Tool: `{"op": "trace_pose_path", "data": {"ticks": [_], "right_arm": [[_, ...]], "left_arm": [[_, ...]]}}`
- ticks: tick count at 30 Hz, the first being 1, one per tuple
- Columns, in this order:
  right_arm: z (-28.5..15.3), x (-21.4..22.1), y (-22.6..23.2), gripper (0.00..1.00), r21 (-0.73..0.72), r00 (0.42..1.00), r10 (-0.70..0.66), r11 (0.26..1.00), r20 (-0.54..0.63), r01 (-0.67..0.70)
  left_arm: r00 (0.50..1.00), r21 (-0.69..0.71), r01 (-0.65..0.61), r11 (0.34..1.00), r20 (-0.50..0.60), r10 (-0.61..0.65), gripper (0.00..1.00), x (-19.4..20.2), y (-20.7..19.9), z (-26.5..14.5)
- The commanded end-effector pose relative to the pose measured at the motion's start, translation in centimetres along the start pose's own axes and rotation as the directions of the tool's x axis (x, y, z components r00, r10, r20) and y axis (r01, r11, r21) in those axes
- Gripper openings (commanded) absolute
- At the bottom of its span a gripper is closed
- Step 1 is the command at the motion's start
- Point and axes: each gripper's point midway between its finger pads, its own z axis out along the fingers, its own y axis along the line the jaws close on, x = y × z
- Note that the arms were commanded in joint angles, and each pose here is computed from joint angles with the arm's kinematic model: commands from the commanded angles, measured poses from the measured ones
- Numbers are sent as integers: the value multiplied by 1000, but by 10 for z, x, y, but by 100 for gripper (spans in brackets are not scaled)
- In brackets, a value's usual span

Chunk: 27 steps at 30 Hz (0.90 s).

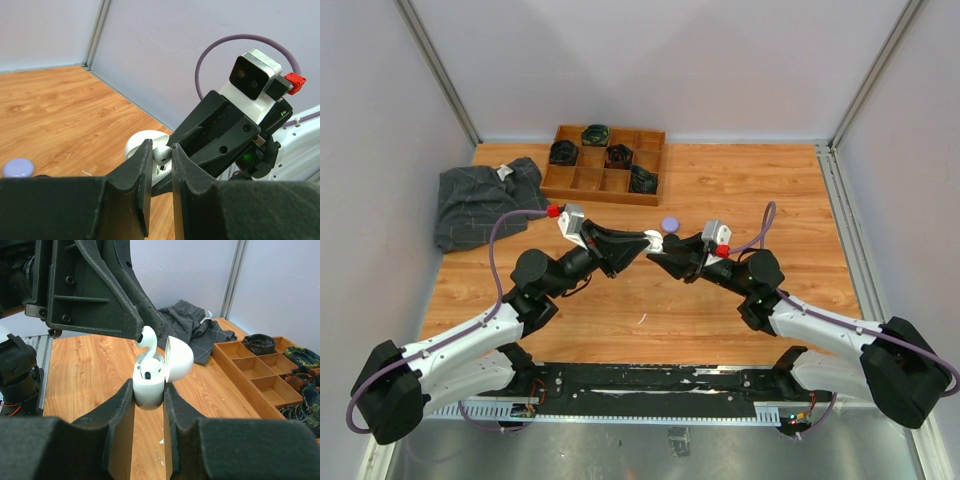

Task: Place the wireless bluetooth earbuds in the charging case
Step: Place the earbud in the charging case.

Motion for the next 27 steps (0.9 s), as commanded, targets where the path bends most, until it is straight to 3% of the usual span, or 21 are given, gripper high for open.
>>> {"op": "trace_pose_path", "data": {"ticks": [1, 8, 21, 27], "right_arm": [[2, -28, -3, 1, 18, 995, -50, 999, 84, 48], [-1, -28, -4, 1, 26, 995, -66, 998, 81, 64], [-6, -25, -4, 1, 35, 994, -83, 996, 71, 80], [-7, -23, -5, 1, 39, 994, -89, 995, 64, 87]], "left_arm": [[998, 54, -22, 998, -49, 25, 21, 16, -7, -3], [994, 101, -37, 994, -97, 47, 26, 29, -12, -4], [991, -24, -65, 998, -123, 61, 31, 33, 11, -5], [993, -12, -54, 998, -105, 53, 47, 21, 3, -3]]}}
